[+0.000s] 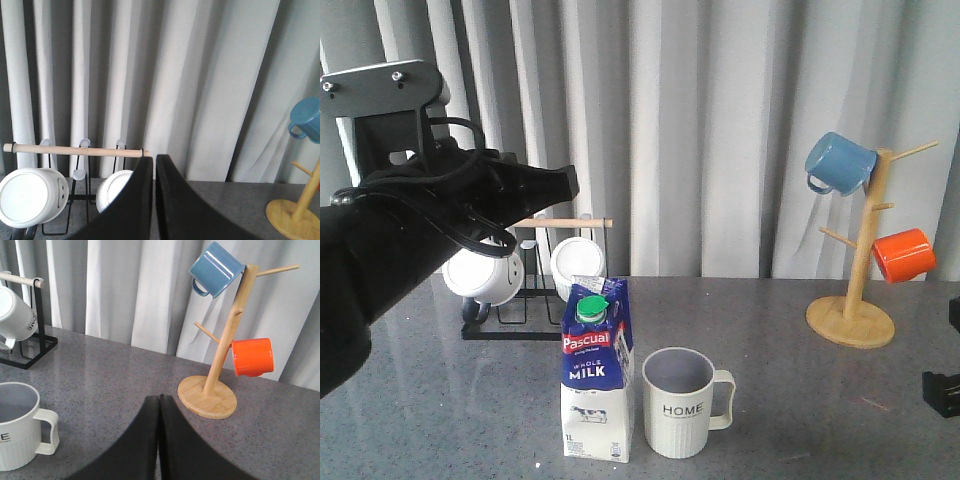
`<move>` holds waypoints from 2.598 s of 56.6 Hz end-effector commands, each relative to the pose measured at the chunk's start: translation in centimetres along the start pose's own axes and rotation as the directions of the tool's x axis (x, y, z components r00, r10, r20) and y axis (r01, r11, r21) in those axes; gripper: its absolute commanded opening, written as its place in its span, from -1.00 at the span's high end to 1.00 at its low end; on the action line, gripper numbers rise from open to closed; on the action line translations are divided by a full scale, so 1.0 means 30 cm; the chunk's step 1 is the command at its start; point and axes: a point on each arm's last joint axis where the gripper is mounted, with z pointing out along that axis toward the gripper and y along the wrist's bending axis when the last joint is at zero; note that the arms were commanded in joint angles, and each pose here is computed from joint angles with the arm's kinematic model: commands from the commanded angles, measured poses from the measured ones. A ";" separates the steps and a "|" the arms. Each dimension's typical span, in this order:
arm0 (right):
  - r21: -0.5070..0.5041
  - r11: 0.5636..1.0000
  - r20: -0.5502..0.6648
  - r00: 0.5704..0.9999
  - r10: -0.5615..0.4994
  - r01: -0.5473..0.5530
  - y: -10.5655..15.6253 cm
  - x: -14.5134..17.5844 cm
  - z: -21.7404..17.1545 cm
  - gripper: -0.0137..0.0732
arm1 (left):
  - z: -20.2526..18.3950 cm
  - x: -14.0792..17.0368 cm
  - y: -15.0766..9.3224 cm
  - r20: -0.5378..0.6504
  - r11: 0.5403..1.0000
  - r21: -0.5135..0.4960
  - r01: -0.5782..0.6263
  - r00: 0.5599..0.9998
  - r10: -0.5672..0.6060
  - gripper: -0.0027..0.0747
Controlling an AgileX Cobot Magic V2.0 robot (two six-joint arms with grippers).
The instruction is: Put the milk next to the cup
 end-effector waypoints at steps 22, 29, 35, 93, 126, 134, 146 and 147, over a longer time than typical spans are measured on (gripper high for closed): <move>0.024 1.000 0.115 0.993 0.000 -0.003 -0.012 -0.062 -0.018 0.70 | -0.048 -0.068 -0.080 0.042 0.959 0.283 0.000 0.999 -0.013 0.95; 0.024 1.000 0.115 0.993 0.000 -0.003 -0.012 -0.062 -0.018 0.70 | -0.025 -0.025 -0.120 0.004 0.935 0.355 -0.007 1.000 0.006 0.95; 0.024 1.000 0.115 0.993 0.000 -0.003 -0.012 -0.062 -0.018 0.70 | -0.018 0.009 -0.155 -0.019 0.932 0.363 0.010 1.000 -0.003 0.95; 0.024 1.000 0.115 0.993 0.000 -0.003 -0.012 -0.062 -0.018 0.70 | -0.703 0.459 0.458 0.153 0.990 0.085 -0.112 0.983 0.098 0.95; 0.024 1.000 0.115 0.993 0.000 -0.003 -0.012 -0.062 -0.018 0.70 | -0.841 0.651 0.547 0.170 0.966 -0.157 -0.208 0.957 0.233 0.95; 0.024 1.000 0.116 0.993 0.000 -0.003 -0.012 -0.062 -0.018 0.70 | -0.841 0.658 0.551 0.148 0.962 -0.174 -0.210 0.960 0.236 0.95; 0.024 1.000 0.115 0.993 0.000 -0.003 -0.012 -0.062 -0.018 0.70 | -0.841 0.658 0.551 0.148 0.963 -0.173 -0.208 0.961 0.234 0.95; 0.024 1.000 0.115 0.993 0.000 -0.003 -0.012 -0.062 -0.018 0.70 | -0.842 0.656 0.551 0.149 0.963 -0.173 -0.208 0.961 0.234 0.95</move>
